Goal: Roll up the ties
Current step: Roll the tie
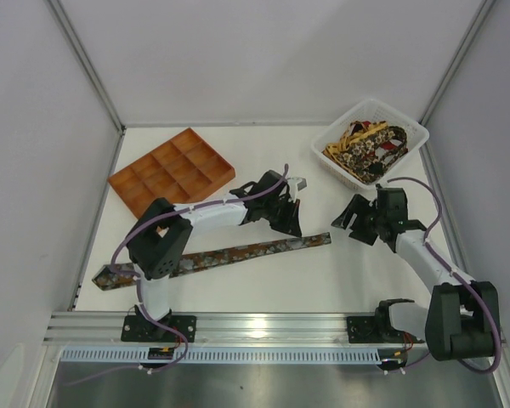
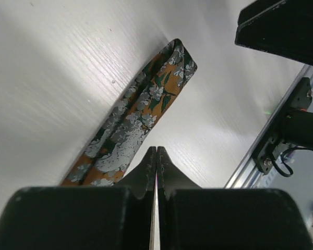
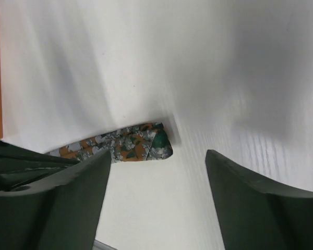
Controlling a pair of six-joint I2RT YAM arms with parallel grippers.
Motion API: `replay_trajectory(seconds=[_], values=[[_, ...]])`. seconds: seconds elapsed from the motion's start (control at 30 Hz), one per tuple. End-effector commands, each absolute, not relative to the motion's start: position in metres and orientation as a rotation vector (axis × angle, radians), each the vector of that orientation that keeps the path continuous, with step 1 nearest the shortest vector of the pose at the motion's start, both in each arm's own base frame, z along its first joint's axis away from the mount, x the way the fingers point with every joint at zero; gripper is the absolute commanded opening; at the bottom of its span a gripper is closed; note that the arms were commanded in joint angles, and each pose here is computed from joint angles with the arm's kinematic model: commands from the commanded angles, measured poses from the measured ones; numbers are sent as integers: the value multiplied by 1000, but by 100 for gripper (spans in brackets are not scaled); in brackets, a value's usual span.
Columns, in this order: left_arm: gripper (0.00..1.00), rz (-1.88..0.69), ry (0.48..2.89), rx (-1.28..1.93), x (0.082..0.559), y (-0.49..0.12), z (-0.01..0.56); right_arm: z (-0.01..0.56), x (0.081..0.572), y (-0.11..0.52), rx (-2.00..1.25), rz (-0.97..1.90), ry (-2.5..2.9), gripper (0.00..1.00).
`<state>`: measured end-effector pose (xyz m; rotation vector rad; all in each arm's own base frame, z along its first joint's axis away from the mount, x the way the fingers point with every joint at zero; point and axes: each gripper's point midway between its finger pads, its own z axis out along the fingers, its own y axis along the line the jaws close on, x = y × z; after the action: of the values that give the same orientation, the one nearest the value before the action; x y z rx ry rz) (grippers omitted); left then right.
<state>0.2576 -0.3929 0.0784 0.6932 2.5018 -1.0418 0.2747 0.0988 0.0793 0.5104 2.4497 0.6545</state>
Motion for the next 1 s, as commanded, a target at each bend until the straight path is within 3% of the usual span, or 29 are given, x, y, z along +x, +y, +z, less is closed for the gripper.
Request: replay_trajectory(seconds=[0.0, 0.17, 0.47, 0.97], values=[[0, -1225, 2443, 653, 252, -415, 93, 88, 286, 117, 348, 857, 2373, 82], [0, -1237, 2481, 639, 252, -417, 77, 68, 281, 127, 280, 945, 2406, 87], [1, -1179, 2542, 629, 251, -411, 54, 48, 283, 134, 265, 1029, 2434, 78], [1, -1096, 2601, 638, 251, -402, 30, 38, 279, 138, 215, 1071, 2506, 76]])
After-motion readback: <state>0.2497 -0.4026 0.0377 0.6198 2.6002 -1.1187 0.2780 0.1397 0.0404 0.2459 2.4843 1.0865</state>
